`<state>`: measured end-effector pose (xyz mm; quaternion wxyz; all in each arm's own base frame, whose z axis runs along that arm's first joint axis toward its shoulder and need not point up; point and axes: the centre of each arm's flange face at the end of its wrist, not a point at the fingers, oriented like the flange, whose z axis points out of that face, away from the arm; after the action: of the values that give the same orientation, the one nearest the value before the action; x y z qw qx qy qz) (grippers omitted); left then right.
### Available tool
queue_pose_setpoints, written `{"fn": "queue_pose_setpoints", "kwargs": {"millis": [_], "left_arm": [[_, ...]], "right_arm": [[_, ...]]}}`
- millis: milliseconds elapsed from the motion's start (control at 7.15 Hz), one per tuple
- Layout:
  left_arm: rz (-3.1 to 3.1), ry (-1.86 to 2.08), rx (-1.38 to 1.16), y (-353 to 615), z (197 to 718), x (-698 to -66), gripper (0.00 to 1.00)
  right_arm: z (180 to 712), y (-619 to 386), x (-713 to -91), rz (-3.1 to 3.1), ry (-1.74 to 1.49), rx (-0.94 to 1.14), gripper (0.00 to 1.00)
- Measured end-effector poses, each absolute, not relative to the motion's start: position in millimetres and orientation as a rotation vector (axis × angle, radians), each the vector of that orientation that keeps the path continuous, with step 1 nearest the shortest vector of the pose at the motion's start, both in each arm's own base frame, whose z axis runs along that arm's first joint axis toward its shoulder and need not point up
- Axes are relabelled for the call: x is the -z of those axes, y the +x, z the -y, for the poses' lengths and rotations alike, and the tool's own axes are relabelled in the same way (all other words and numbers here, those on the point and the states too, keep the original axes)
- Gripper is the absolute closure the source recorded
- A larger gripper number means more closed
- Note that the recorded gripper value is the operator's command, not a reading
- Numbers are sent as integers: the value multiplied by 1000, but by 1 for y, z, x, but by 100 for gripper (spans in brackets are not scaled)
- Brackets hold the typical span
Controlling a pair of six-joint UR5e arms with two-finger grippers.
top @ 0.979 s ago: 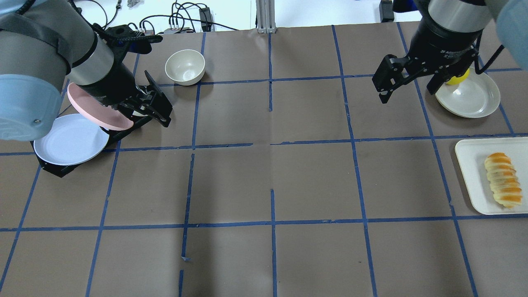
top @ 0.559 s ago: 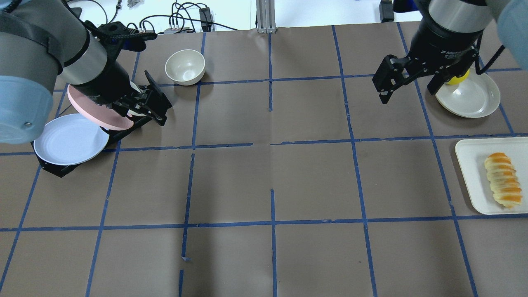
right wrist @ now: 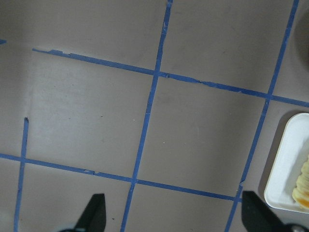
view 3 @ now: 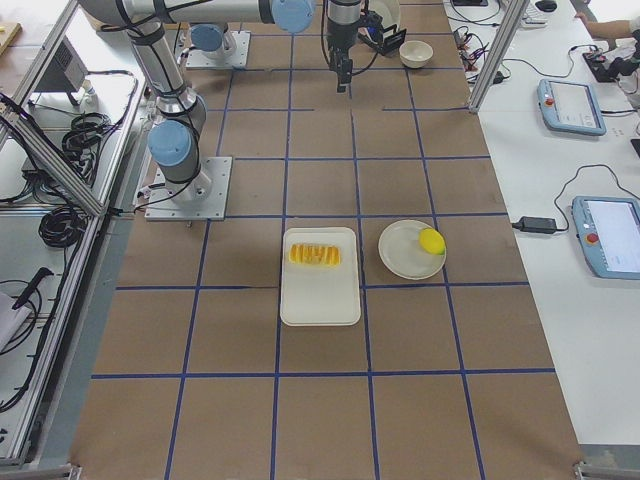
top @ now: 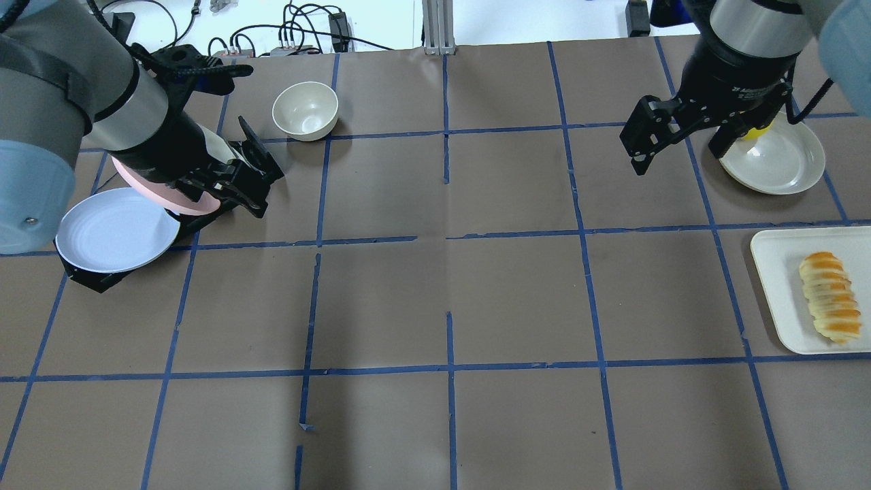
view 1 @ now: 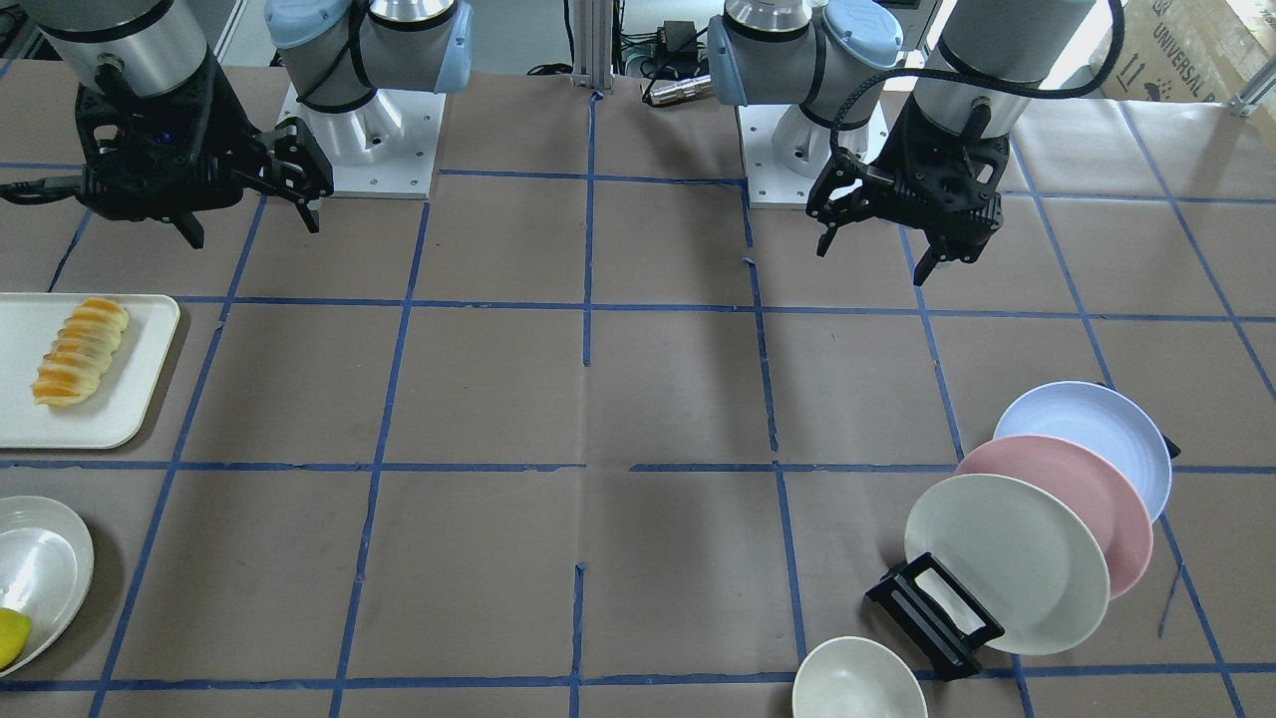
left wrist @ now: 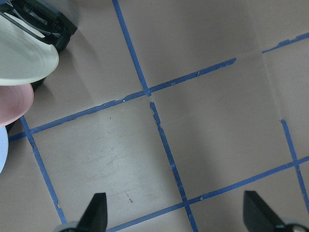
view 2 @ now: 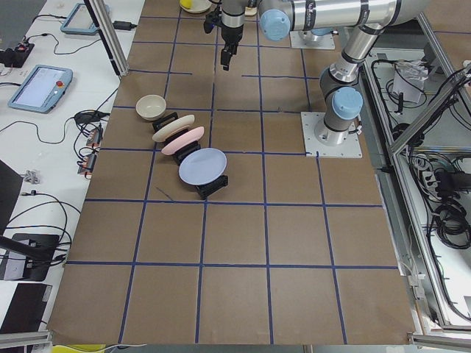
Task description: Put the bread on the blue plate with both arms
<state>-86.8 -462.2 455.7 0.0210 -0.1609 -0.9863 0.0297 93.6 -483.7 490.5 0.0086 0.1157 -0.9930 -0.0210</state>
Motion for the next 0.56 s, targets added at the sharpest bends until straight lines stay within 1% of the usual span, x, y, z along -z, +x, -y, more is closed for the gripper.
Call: {"fn": "queue_pose_setpoints", "kwargs": {"millis": [280, 559], "left_arm": [[3068, -639, -32, -20, 467, -443, 0], [3054, -682, 25, 62, 466, -426, 0]], "right_arm": [[489, 20, -453, 3093, 366, 100, 0], [474, -84, -390, 3107, 332, 115, 0]]}}
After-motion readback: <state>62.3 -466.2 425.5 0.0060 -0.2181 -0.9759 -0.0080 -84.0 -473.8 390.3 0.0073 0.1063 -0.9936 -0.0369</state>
